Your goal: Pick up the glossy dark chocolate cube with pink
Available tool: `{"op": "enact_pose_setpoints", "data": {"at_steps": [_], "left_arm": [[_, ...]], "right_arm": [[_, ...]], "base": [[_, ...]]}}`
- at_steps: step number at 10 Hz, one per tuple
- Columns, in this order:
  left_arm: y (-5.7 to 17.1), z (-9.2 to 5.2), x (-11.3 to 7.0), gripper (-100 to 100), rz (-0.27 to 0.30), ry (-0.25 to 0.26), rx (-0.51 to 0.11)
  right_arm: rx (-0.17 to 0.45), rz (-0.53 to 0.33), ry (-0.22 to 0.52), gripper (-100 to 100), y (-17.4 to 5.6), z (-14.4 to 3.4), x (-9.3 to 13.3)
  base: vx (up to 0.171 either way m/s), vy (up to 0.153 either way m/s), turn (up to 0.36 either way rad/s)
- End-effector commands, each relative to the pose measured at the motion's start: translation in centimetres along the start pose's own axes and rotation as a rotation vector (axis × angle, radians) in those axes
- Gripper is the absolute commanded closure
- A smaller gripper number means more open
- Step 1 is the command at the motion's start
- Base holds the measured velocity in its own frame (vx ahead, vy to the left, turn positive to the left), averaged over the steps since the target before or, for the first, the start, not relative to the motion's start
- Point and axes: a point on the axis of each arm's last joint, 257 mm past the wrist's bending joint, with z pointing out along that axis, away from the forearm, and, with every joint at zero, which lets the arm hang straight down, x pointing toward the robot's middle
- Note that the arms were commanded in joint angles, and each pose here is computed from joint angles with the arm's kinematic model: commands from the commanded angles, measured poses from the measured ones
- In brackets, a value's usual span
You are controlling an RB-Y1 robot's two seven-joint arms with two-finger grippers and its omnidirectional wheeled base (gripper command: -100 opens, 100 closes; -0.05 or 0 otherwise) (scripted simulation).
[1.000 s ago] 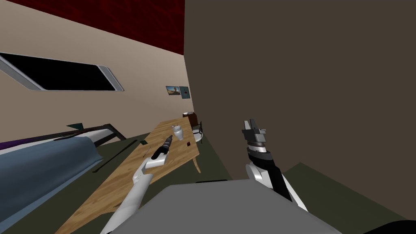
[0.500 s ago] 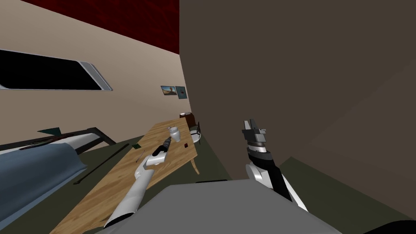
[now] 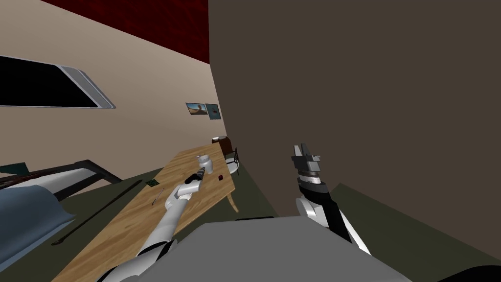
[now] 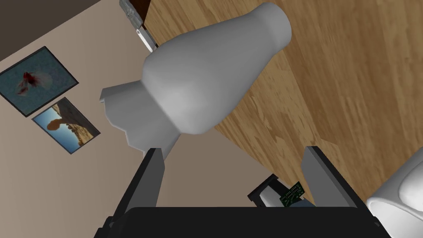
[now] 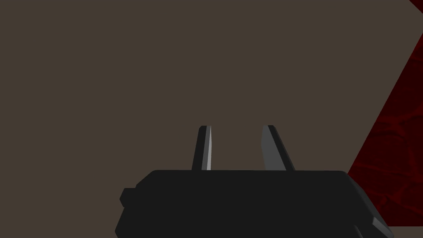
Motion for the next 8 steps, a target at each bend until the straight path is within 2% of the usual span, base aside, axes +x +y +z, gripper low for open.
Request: {"op": "enact_pose_setpoints", "data": {"at_steps": [1,2,5,8], "left_arm": [[1.9,0.5,-0.1,-100,-0.012,0.004,-0.055],[1.9,0.5,-0.1,-100,-0.012,0.004,-0.055],[4.4,1.4,0.0,-100,-0.059,0.017,-0.171],[6.5,1.7,0.4,-100,-0.083,0.028,-0.247]], "right_arm": [[0.0,0.0,0.0,0,0.0,0.0,0.0],[0.0,0.0,0.0,0,0.0,0.0,0.0],[0.0,0.0,0.0,0,0.0,0.0,0.0],[0.0,0.0,0.0,0,0.0,0.0,0.0]], "base": [[0.014,0.007,-0.075],[0.006,0.002,0.011],[0.01,0.006,-0.123],[0.014,0.013,-0.077]]}}
